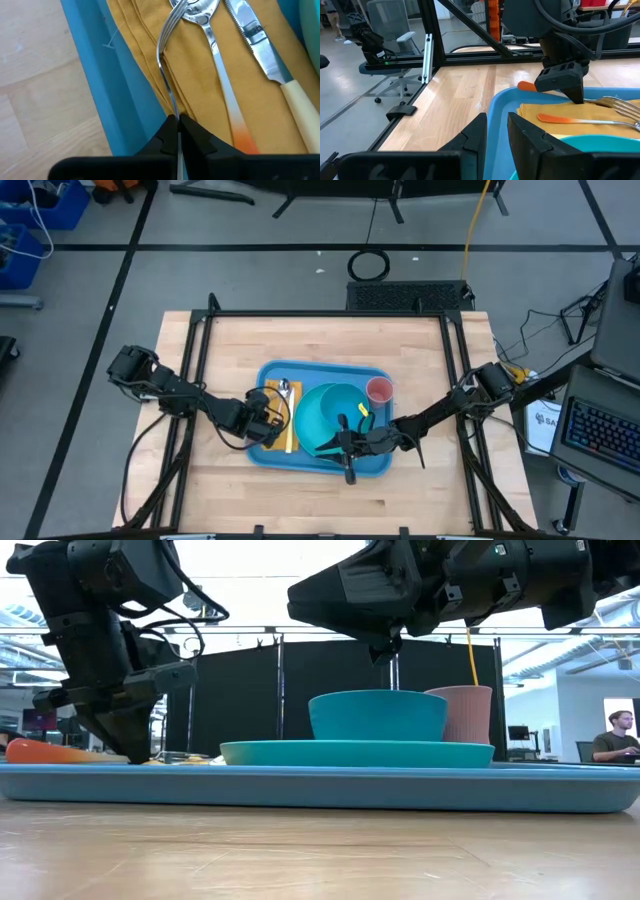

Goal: Set up tray
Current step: Put the orange fork on the yellow napkin

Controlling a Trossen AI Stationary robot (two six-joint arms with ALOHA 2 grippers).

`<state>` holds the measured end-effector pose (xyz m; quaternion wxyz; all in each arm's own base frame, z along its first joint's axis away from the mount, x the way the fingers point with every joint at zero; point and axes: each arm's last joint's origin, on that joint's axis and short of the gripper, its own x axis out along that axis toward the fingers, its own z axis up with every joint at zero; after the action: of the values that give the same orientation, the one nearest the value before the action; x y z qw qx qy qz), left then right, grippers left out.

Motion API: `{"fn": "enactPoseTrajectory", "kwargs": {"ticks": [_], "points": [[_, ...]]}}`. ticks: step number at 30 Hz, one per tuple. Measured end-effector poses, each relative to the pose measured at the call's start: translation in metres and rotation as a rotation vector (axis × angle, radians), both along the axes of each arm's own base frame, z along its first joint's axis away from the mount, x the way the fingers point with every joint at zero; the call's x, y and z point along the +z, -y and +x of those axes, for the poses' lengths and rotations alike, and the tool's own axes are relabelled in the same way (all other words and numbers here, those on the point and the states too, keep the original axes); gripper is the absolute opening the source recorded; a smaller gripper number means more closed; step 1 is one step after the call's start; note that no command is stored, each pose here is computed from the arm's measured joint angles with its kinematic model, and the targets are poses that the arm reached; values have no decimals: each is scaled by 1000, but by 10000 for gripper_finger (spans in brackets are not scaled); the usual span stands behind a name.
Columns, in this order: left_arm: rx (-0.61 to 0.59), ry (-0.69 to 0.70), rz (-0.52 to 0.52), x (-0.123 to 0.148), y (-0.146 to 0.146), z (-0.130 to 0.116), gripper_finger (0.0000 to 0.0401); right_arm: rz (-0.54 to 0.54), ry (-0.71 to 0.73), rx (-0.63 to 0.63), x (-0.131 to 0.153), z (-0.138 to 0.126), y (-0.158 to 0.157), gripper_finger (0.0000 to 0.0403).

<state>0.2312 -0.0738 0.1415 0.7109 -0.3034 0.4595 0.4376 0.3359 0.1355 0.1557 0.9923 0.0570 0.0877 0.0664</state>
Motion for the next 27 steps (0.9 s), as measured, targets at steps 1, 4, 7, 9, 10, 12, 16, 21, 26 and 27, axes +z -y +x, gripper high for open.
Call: {"fn": "enactPoseTrajectory", "kwargs": {"ticks": [1,4,7,9,10,12,16,21,26,27], "points": [[-2,-1,0,0,0,0,7,0,0,0,0,0,0,70],[-5,-3,-3,0,0,0,11,0,0,3,0,-1,-1,70],[-14,-20,-7,0,0,-1,27,0,0,3,0,-1,-1,70],[-14,-30,-9,0,0,-2,32,0,0,3,0,-1,-1,70],[-13,-36,-10,0,0,-2,32,0,0,2,0,-1,-1,70],[-11,-40,-12,0,0,-3,28,0,0,2,0,-1,-1,70],[-5,-35,-13,0,0,-3,10,0,1,2,0,-1,-1,70],[-6,-50,-15,0,-1,-4,17,0,1,1,0,-1,-1,70],[-14,-62,-30,0,0,-4,18,0,1,1,0,-1,-1,70],[-12,-61,-31,0,0,-4,15,0,1,1,0,-1,-1,70]]}}
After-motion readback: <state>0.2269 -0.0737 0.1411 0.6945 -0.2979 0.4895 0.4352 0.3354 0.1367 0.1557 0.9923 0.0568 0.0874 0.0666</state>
